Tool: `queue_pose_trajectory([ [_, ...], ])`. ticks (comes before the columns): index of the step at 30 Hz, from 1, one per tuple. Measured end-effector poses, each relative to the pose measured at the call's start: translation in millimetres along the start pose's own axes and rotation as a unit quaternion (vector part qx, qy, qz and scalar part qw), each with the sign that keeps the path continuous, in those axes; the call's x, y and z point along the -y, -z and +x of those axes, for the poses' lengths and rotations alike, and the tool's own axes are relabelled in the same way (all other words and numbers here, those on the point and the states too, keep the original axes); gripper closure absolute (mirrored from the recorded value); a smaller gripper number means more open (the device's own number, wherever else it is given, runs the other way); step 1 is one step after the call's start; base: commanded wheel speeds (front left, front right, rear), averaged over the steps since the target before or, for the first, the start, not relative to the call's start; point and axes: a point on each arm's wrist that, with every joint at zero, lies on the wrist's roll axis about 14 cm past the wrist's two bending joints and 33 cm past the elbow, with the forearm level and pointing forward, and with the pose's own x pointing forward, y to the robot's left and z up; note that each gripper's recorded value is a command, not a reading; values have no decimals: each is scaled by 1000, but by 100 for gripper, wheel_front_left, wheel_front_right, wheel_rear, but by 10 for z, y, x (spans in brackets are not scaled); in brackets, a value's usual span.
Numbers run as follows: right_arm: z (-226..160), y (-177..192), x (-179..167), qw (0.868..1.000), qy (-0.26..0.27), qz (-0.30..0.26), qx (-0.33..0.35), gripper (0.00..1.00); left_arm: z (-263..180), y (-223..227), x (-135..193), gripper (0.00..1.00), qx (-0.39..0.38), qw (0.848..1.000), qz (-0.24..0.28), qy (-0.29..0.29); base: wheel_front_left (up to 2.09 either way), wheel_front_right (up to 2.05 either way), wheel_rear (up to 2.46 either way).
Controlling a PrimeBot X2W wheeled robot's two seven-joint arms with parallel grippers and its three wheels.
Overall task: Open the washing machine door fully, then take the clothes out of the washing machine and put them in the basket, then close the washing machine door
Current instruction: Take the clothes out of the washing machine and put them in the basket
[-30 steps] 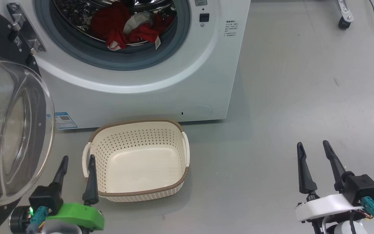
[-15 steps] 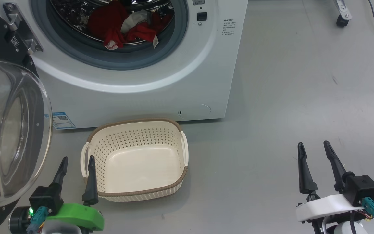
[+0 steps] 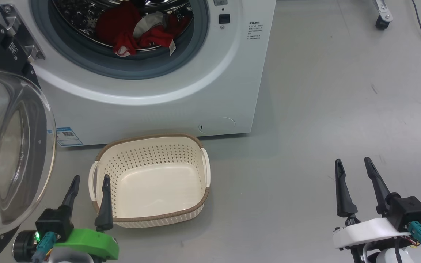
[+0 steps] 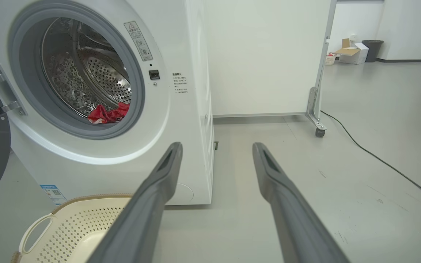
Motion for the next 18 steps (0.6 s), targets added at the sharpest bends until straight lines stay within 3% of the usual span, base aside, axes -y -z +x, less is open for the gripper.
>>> queue_pose_trajectory([
  [18, -5, -5, 14, 1000, 3, 4, 1, 0, -1, 18, 29, 0, -3, 1000, 8, 5, 59, -59, 0],
])
